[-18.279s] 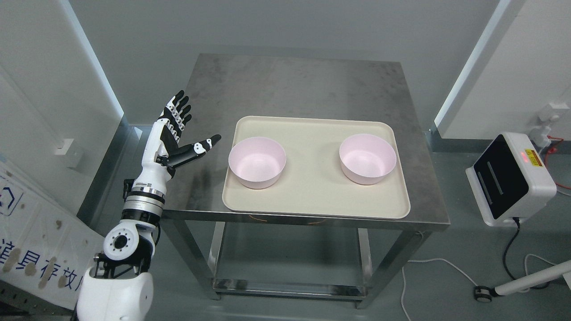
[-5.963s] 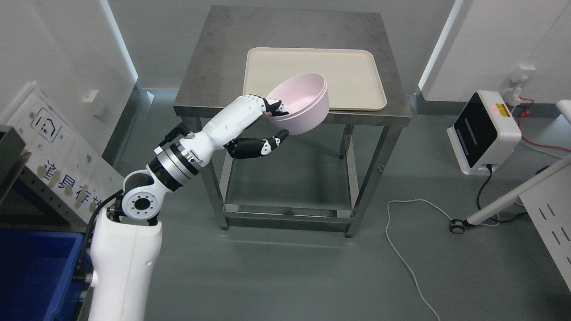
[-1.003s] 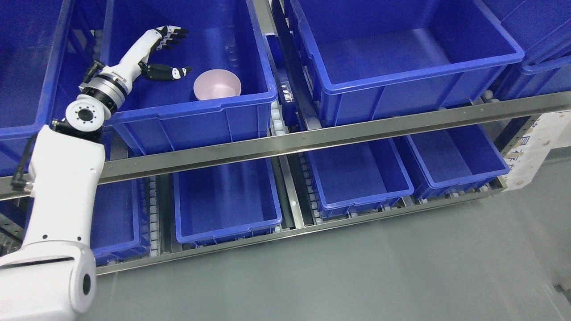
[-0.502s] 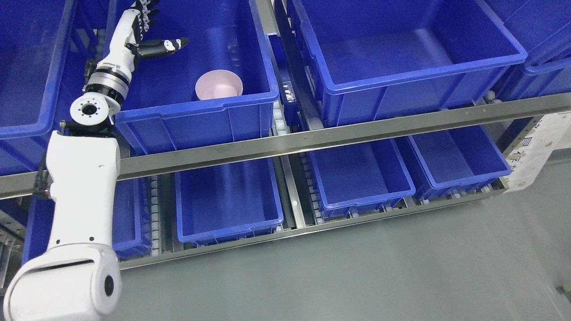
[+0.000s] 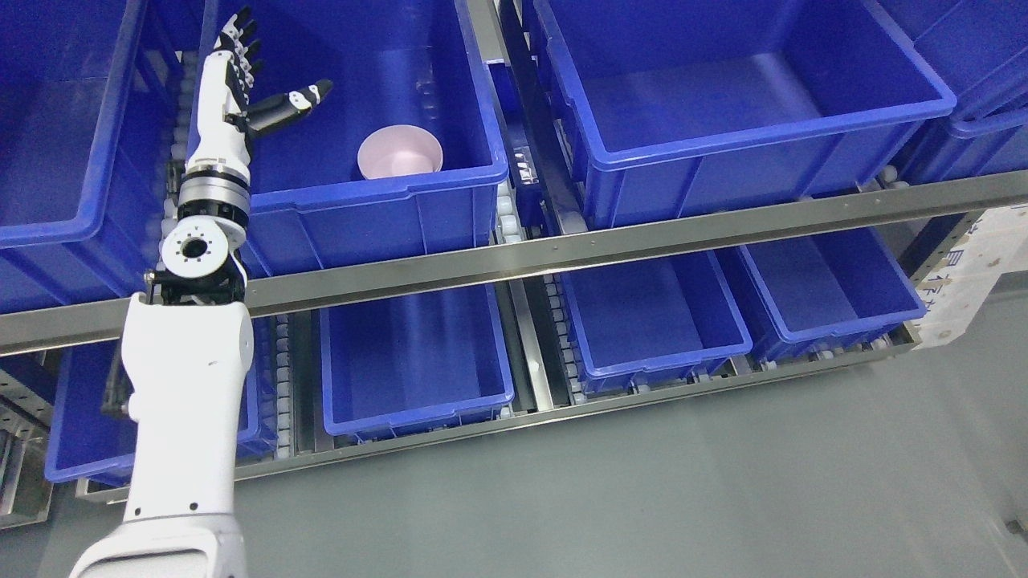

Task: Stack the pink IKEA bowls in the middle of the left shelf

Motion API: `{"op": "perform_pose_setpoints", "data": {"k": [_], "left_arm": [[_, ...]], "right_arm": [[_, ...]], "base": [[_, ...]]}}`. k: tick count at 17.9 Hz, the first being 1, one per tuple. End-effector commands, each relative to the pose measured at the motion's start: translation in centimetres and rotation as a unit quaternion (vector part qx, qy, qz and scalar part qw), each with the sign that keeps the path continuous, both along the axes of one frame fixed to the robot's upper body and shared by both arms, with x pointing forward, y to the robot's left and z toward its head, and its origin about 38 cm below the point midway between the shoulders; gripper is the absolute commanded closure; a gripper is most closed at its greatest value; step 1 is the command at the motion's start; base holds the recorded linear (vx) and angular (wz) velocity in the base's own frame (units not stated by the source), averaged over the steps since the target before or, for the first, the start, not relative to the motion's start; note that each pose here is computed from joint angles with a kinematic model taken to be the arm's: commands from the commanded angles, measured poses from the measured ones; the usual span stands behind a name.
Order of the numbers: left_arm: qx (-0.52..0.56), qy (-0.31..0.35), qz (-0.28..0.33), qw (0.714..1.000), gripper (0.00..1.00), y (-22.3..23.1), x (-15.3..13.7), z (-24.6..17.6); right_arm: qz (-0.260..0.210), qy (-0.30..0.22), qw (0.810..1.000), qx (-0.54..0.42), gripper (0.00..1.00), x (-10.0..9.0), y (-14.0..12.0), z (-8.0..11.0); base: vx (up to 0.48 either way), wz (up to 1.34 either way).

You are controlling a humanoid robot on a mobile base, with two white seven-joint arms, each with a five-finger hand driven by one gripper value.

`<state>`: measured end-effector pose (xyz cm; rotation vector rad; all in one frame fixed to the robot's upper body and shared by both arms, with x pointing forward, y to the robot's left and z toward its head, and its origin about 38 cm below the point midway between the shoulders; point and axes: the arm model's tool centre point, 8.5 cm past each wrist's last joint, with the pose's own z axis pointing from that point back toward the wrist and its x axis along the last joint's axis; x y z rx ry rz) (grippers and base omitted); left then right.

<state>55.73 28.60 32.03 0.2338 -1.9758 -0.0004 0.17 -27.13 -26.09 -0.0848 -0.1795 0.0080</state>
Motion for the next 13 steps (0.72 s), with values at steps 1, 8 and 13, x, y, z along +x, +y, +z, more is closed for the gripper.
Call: {"op": "perform_pose_setpoints", "data": {"k": [1,8,13], "left_arm": [[0.008,-0.099,-0.020,0.995,0.00,-1.82,-5.65,3.48],[0.008,-0.099,-0.018,0.995,0.00,-1.69,-5.95,3.27],[0.006,-0.099,-0.016,0.995,0.00,-1.52,-6.01,3.26]], "right_arm": [[0.000,0.000,1.000,-0.009,0.00,0.00,-1.13,0.11],[-0.001,0.000,1.000,-0.009,0.00,-0.01,-1.14,0.11],[0.000,0.000,1.000,-0.009,0.00,0.00,-1.13,0.11]], "base": [[0.000,0.00],[0.000,0.00],[0.000,0.00]]}}
